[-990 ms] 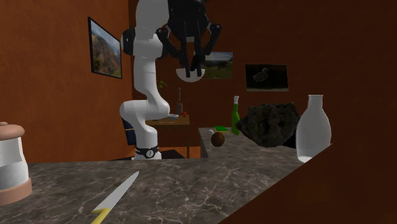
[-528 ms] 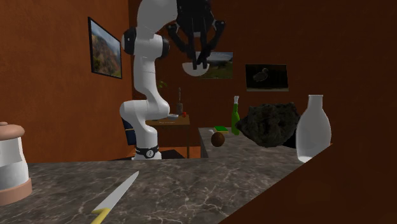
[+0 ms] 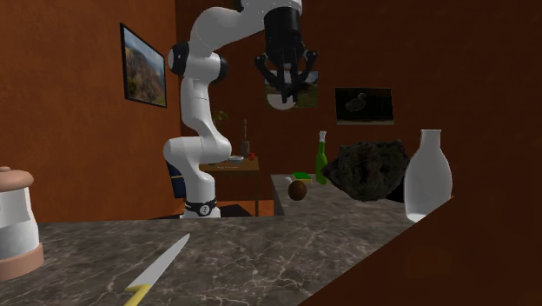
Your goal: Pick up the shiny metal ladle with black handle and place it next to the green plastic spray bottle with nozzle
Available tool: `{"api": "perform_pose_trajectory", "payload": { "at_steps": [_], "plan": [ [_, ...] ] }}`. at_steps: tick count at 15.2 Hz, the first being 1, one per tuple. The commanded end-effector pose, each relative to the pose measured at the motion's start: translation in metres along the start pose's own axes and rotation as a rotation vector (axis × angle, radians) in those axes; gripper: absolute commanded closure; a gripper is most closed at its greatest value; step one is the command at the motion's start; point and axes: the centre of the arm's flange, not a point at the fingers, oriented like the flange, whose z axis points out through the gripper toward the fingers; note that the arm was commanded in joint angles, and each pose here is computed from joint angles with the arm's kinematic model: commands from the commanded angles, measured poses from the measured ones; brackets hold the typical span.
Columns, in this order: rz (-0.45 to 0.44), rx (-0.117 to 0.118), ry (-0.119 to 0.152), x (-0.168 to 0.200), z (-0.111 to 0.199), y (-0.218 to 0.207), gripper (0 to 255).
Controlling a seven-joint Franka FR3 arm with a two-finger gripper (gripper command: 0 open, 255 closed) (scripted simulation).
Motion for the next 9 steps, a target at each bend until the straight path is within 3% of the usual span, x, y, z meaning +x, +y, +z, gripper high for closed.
{"api": "perform_pose_trajectory", "payload": {
  "at_steps": [1,9],
  "plan": [
    [0.001,0.0,0.001,-0.024,-0.004,-0.009,255],
    [0.001,0.0,0.001,-0.121,-0.011,-0.05,255]
  ]
}}
